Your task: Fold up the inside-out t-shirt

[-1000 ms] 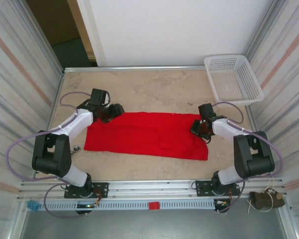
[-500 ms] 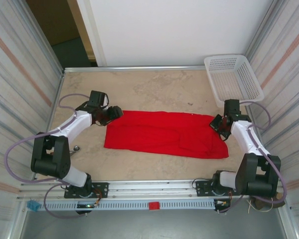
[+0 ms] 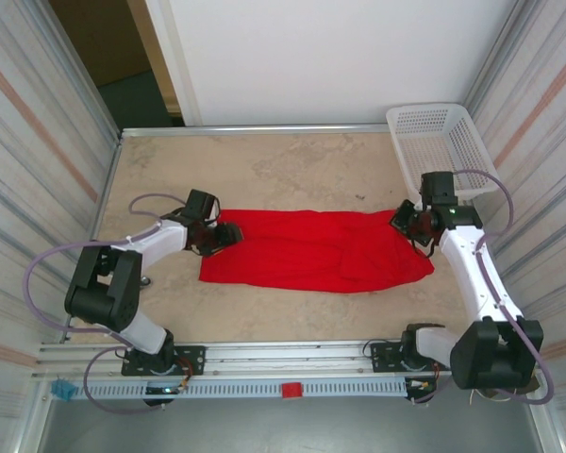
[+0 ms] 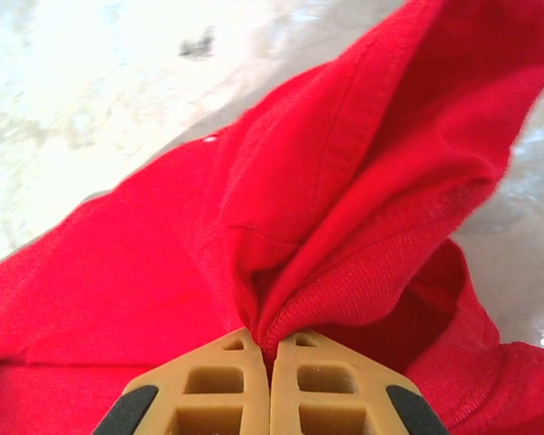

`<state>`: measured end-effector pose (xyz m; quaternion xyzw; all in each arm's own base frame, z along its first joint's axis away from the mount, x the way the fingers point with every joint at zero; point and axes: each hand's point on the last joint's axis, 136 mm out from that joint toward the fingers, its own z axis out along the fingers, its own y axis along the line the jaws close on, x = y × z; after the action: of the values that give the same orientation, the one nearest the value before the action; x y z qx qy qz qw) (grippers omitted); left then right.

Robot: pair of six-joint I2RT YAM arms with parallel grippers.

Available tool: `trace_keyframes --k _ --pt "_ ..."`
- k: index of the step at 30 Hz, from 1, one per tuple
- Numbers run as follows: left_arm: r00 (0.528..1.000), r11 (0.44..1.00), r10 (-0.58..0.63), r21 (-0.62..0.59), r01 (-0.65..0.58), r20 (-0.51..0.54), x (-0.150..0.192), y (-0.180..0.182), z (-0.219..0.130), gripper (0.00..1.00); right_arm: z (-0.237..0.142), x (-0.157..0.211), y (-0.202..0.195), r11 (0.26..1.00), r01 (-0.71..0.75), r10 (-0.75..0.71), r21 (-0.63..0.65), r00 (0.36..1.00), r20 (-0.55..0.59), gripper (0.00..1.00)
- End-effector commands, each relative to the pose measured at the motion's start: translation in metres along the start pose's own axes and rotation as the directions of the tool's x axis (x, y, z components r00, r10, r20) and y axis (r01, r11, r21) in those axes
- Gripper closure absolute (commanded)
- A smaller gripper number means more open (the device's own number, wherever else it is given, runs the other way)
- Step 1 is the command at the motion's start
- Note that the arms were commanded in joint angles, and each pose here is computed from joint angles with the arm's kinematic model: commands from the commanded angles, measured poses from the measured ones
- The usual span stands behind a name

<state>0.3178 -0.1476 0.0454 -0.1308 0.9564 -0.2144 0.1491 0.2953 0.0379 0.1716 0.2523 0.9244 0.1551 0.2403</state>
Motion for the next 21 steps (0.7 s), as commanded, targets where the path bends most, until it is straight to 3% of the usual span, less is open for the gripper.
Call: trace_keyframes --k 1,10,21 --pt "0.997 0.999 0.013 0.047 -0.017 0.079 -0.022 -0.021 -0.022 0.38 -0.017 0.005 0.021 1.000 0.019 -0.019 -0.013 1.000 0.018 1.00" --pt "0.991 0.995 -0.021 0.100 0.008 0.134 -0.076 -0.027 -0.063 0.38 -0.018 0.035 0.098 0.993 0.105 -0.102 -0.061 0.994 0.039 1.00" --pt "0.983 0.983 -0.125 0.148 0.104 0.138 -0.121 0.004 -0.074 0.38 -0.003 0.083 0.191 0.984 0.158 -0.152 -0.085 0.986 0.067 1.00"
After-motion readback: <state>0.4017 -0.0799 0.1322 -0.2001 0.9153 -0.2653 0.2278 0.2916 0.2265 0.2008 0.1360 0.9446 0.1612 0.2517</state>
